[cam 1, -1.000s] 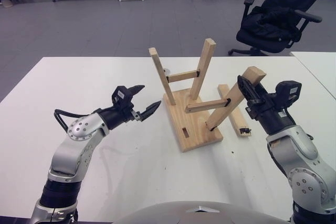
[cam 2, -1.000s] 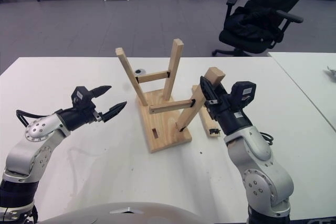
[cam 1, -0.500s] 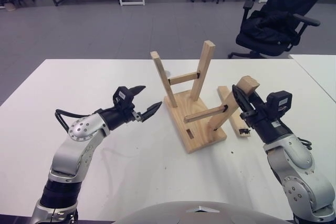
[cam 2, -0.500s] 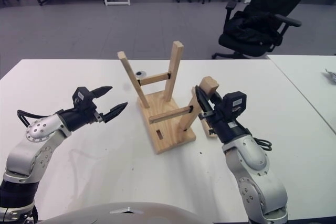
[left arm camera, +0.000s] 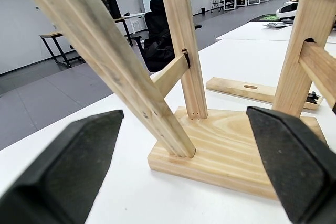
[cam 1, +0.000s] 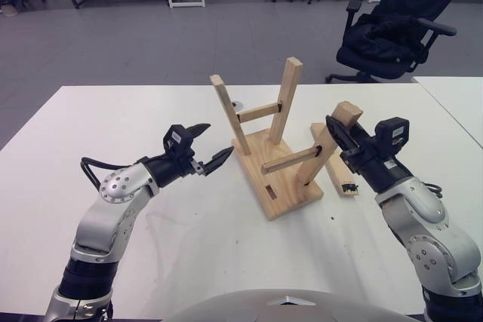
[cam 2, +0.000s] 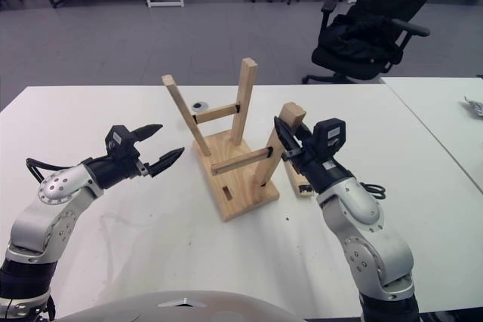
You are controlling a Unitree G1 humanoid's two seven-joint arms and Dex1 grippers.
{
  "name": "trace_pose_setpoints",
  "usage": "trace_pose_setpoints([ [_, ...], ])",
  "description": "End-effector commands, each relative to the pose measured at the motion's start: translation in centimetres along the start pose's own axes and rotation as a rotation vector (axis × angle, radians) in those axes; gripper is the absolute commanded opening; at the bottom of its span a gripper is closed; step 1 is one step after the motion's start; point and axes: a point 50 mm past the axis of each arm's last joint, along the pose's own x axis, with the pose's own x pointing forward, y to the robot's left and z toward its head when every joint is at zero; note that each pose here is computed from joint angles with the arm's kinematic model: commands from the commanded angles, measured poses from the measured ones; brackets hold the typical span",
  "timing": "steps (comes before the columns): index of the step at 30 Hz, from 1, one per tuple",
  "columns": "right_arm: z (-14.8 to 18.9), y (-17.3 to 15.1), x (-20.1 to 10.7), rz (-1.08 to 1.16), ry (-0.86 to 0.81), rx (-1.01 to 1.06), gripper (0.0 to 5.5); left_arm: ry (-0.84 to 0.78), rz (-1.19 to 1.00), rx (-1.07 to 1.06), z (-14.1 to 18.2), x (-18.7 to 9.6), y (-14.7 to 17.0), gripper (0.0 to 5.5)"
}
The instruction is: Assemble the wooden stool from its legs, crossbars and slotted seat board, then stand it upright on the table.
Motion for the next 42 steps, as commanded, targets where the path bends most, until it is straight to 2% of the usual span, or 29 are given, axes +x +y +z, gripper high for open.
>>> trace_pose_setpoints([
  [1, -9.6, -0.3, -3.9, 0.001, 0.698, 0.106, 1.04, 0.037, 0.016, 0.026, -0.5, 0.1, 0.2, 4.3],
  [9, -4.6, -2.5, -0.4, -0.124, 0.315, 0.029, 1.04, 0.043, 0.017, 0.038, -0.6, 0.2, 0.3, 4.3],
  [17, -1.9, -1.5, 0.5, -0.084, 0.139, -0.005, 1.04, 0.056, 0.02, 0.04, -1.0, 0.2, 0.1, 4.3],
  [18, -1.6, -1.5, 0.7, -0.083, 0.118, -0.001, 1.41, 0.056, 0.02, 0.04, -1.0, 0.2, 0.1, 4.3],
  [23, -0.6, -1.5, 0.9, -0.094, 0.042, 0.012, 2.23, 0.06, 0.023, 0.04, -1.3, 0.2, 0.1, 4.3],
  [31, 1.6, -1.1, 1.1, -0.053, -0.081, 0.044, 3.85, 0.06, 0.018, 0.039, -1.4, 0.3, 0.0, 4.3],
  [34, 5.6, -0.5, 1.1, 0.052, -0.218, 0.007, 4.39, 0.061, 0.017, 0.039, -1.5, 0.3, 0.0, 4.3],
  [37, 9.6, -1.6, 0.8, 0.056, -0.359, 0.006, 5.06, 0.061, 0.012, 0.042, -1.4, 0.5, 0.0, 4.3],
  [39, 12.1, -3.2, 0.0, 0.032, -0.483, 0.076, 5.38, 0.06, 0.014, 0.042, -1.5, 0.4, 0.1, 4.3],
  [41, 13.7, -5.2, -0.8, -0.025, -0.584, 0.177, 5.38, 0.061, 0.014, 0.042, -1.6, 0.4, 0.1, 4.3],
  [42, 13.5, -6.8, -0.7, -0.099, -0.575, 0.222, 5.38, 0.061, 0.019, 0.044, -1.6, 0.4, 0.0, 4.3],
])
